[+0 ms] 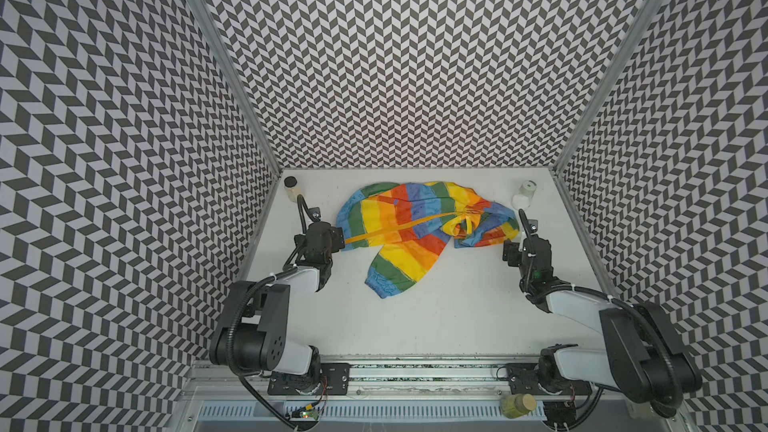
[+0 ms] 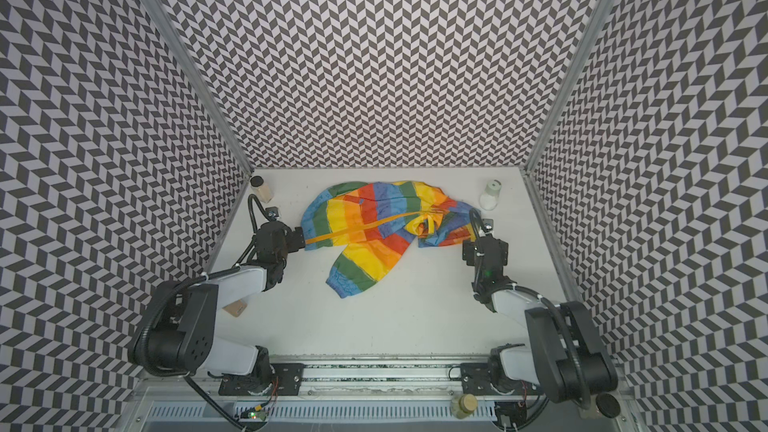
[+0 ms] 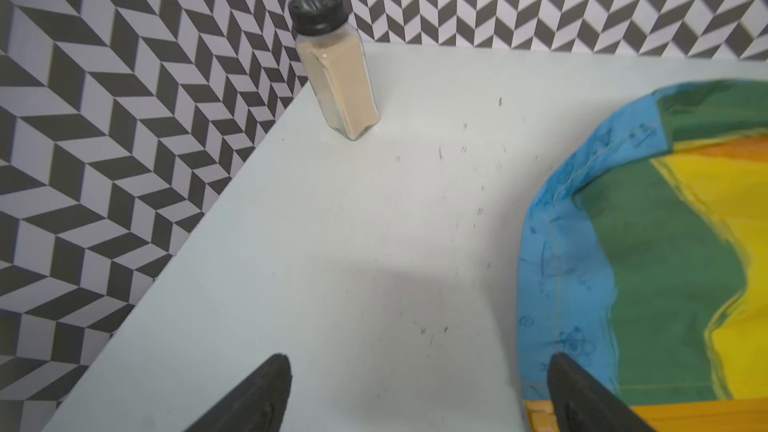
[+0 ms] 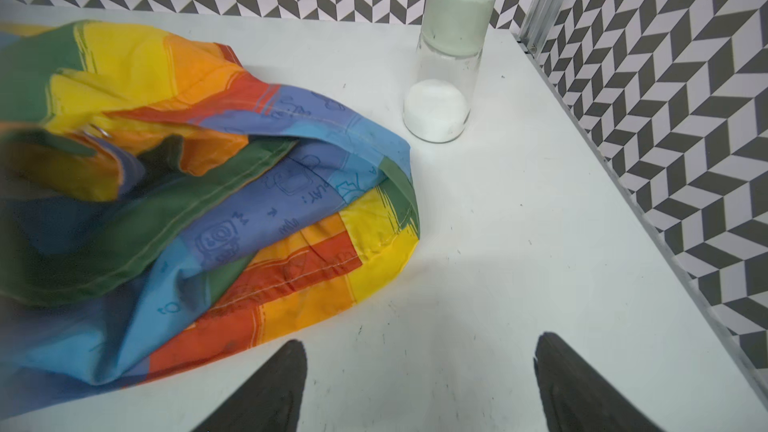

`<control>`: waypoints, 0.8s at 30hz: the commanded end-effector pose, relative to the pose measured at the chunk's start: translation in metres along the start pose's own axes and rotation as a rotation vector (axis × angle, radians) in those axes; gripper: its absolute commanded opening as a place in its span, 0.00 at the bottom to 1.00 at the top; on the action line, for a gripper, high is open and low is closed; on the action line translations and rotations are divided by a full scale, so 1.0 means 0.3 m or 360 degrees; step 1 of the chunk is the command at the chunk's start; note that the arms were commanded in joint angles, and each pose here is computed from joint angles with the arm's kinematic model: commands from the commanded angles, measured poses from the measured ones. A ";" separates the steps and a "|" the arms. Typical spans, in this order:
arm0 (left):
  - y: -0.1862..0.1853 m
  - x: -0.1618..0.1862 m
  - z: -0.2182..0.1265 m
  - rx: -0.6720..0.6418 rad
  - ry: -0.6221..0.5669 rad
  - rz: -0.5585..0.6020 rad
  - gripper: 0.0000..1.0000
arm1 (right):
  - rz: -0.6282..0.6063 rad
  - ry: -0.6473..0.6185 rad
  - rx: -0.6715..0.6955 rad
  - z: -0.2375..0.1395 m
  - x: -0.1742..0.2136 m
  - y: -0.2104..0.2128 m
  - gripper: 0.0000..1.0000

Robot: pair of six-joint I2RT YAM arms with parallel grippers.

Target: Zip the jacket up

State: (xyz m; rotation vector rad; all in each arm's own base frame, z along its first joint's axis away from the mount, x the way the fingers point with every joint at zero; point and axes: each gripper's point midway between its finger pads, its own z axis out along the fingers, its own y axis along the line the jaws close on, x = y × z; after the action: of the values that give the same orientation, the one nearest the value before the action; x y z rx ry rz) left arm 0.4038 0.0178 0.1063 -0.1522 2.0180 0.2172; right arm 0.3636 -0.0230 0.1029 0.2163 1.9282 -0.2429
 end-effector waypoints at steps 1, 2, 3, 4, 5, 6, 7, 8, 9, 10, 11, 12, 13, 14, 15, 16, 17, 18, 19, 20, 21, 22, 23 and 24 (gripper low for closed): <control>0.016 -0.059 -0.012 -0.0017 -0.0245 0.0019 1.00 | 0.0051 -0.0343 -0.0046 0.002 -0.118 0.019 0.87; 0.030 -0.062 -0.018 -0.0017 -0.0312 -0.0014 1.00 | 0.0049 -0.0381 -0.0061 0.005 -0.121 0.027 0.88; 0.037 -0.061 -0.024 -0.0007 -0.0336 -0.0038 1.00 | 0.0031 -0.0379 -0.0090 0.011 -0.110 0.040 0.88; 0.039 -0.059 -0.024 -0.0007 -0.0305 -0.0041 1.00 | 0.0010 -0.0317 -0.0116 0.021 -0.083 0.052 0.88; 0.038 -0.054 -0.023 -0.0001 -0.0280 -0.0044 1.00 | 0.0027 -0.0300 -0.0095 0.027 -0.076 0.046 0.88; 0.034 -0.049 -0.026 0.0022 -0.0295 -0.0039 1.00 | 0.0039 -0.0305 -0.0080 0.030 -0.078 0.040 0.89; 0.029 -0.047 -0.030 0.0051 -0.0328 -0.0042 1.00 | 0.0042 -0.0312 -0.0068 0.034 -0.079 0.037 0.89; 0.034 -0.028 -0.031 0.0061 -0.0325 -0.0060 1.00 | 0.0040 -0.0325 -0.0066 0.037 -0.081 0.038 0.89; 0.037 -0.018 -0.031 0.0065 -0.0361 -0.0070 1.00 | 0.0036 -0.0341 -0.0071 0.041 -0.083 0.041 0.89; 0.034 -0.027 -0.033 0.0067 -0.0428 -0.0062 1.00 | 0.0022 -0.0329 -0.0083 0.047 -0.081 0.049 0.90; 0.037 -0.033 -0.028 0.0051 -0.0430 -0.0059 1.00 | 0.0009 -0.0294 -0.0097 0.054 -0.077 0.057 0.89; 0.037 -0.030 -0.015 0.0038 -0.0353 -0.0055 1.00 | -0.0005 -0.0258 -0.0100 0.067 -0.078 0.064 0.90; 0.038 -0.017 -0.001 0.0053 -0.0265 -0.0076 1.00 | -0.0015 -0.0230 -0.0099 0.081 -0.081 0.069 0.90; 0.044 -0.017 0.007 0.0063 -0.0258 -0.0092 1.00 | -0.0022 -0.0212 -0.0101 0.092 -0.081 0.074 0.90; 0.051 -0.023 0.014 0.0056 -0.0286 -0.0105 1.00 | -0.0013 -0.0207 -0.0108 0.095 -0.079 0.073 0.90; 0.056 -0.025 0.015 0.0062 -0.0293 -0.0117 1.00 | -0.0011 -0.0201 -0.0108 0.095 -0.078 0.072 0.90; 0.055 -0.025 0.016 0.0065 -0.0272 -0.0119 1.00 | -0.0009 -0.0204 -0.0106 0.095 -0.080 0.071 0.90; 0.056 -0.016 0.018 0.0065 -0.0239 -0.0121 1.00 | -0.0009 -0.0212 -0.0103 0.091 -0.078 0.068 0.90; 0.057 -0.015 0.019 0.0067 -0.0242 -0.0123 1.00 | -0.0003 -0.0231 -0.0110 0.083 -0.077 0.067 0.92; 0.056 -0.021 0.019 0.0067 -0.0265 -0.0124 1.00 | 0.0000 -0.0263 -0.0122 0.067 -0.074 0.064 0.93; 0.057 -0.023 0.018 0.0068 -0.0274 -0.0125 1.00 | 0.0006 -0.0300 -0.0139 0.054 -0.078 0.066 0.94; 0.057 -0.020 0.019 0.0068 -0.0261 -0.0123 1.00 | 0.0002 -0.0318 -0.0161 0.044 -0.076 0.070 0.94; 0.058 -0.019 0.019 0.0066 -0.0250 -0.0125 1.00 | -0.0003 -0.0333 -0.0190 0.037 -0.078 0.079 0.95; 0.057 -0.018 0.021 0.0067 -0.0248 -0.0126 1.00 | -0.0006 -0.0332 -0.0195 0.036 -0.077 0.080 0.95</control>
State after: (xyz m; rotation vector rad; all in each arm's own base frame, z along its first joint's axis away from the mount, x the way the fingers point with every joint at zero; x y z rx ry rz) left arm 0.4045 0.0356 0.1044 -0.1733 1.8673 0.1481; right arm 0.3869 -0.0085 0.1026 0.1383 1.8105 -0.1688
